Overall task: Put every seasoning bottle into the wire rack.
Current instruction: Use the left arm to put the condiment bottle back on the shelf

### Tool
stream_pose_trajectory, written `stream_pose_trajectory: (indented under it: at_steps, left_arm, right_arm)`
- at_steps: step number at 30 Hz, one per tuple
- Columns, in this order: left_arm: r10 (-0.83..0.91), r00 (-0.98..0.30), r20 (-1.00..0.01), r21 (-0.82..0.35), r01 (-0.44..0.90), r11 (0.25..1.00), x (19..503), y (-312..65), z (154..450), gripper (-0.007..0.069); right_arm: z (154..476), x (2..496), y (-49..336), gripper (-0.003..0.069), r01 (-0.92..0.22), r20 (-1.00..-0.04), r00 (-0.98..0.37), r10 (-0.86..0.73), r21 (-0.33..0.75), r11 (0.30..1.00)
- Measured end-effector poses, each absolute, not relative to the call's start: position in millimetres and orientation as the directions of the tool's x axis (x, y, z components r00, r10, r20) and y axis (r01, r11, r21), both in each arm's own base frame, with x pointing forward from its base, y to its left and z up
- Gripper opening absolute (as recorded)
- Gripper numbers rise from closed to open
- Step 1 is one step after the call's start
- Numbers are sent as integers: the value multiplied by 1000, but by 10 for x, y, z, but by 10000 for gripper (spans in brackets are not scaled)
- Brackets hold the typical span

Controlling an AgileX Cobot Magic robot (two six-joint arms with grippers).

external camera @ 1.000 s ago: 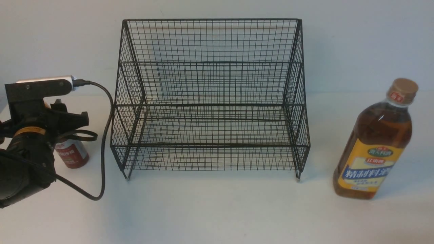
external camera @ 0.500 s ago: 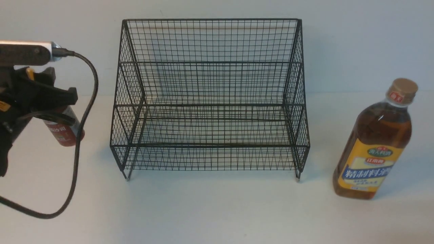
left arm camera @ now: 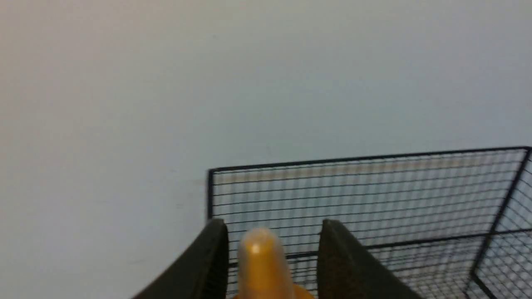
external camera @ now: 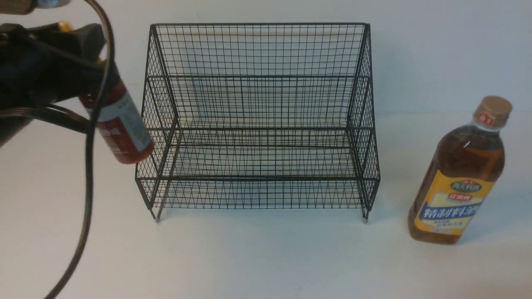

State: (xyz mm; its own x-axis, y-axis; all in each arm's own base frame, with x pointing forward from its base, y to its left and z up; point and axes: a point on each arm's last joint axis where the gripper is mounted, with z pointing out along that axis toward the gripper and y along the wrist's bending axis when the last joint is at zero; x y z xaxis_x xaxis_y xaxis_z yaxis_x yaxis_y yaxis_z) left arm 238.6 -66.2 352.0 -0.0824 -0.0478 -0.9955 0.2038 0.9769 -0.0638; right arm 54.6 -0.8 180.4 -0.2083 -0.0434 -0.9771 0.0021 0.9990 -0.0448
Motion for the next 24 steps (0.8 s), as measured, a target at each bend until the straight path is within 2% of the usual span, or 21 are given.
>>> stream_pose_trajectory:
  at_steps: [3, 7, 17, 24]
  left_arm:
    - [-23, -113, -993, -55, 286, 957, 2463, -868, 3397, 256]
    - [5, -135, -991, -35, 296, 954, 2655, -1033, 3166, 256]
    - [29, -169, -985, -17, 267, 964, 2894, -1103, 2855, 254]
    - [55, -245, -968, -15, 278, 960, 2939, -1136, 2693, 254]
  right_arm:
    - [1804, 546, -8, -15, 2, -977, -208, -43, -45, 999]
    - [1804, 546, -8, -15, 2, -977, -208, -43, -45, 999]
    - [1804, 546, -8, -15, 3, -977, -208, -41, -42, 999]
    - [1804, 546, -8, -15, 3, -977, -208, -37, -39, 999]
